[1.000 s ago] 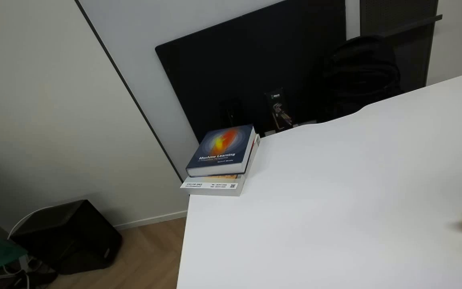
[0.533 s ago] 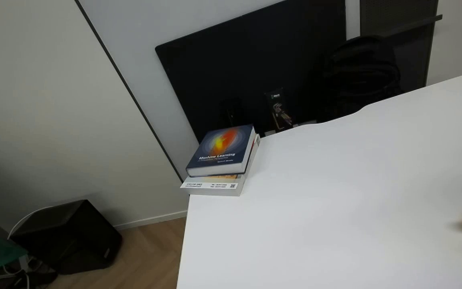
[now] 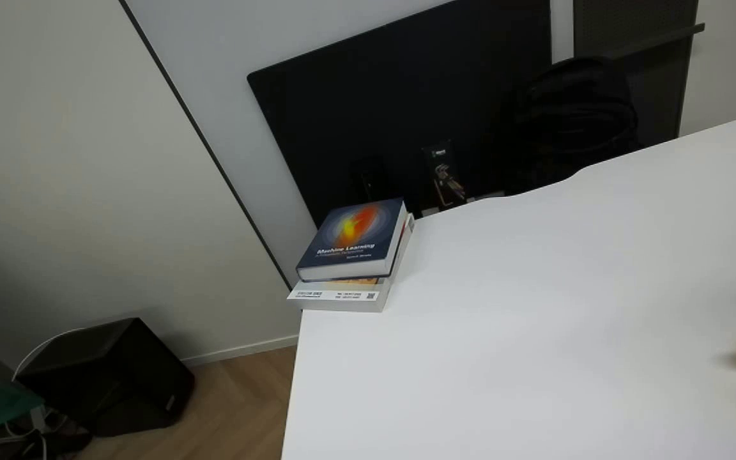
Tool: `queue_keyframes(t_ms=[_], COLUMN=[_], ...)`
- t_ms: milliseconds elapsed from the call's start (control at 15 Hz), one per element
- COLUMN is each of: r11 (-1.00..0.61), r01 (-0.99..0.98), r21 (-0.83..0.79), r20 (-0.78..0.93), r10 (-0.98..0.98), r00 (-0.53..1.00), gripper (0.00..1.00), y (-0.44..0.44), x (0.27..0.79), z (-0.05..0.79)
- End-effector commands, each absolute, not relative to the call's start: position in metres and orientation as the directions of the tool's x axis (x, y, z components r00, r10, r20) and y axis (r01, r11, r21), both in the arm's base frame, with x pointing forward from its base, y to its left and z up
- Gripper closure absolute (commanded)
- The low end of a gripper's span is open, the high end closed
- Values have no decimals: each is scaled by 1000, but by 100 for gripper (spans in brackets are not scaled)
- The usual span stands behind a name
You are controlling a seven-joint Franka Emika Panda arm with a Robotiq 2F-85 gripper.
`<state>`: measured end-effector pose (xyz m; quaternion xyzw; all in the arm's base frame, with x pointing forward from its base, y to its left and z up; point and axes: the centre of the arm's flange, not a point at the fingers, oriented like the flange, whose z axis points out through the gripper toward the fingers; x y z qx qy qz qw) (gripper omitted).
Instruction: Put the marker inside the mug cup
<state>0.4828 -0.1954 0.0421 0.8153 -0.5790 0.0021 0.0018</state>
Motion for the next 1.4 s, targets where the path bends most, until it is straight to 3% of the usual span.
queue_keyframes(t_ms=[0,467,533,600,1333], r11=[-303,-259,-254,-253,-329], r01=[-953,-966,-967,-967,-944], r21=[-15,6,9,14,4], r20=[16,34,45,50,97], r10=[-953,-965,-966,-966,-940], r00=[303,259,254,253,328], gripper=[48,95,99,94,94], y=[-198,-204,-203,-202,-154], x=[480,490,494,498,531], z=[31,33,37,40,77])
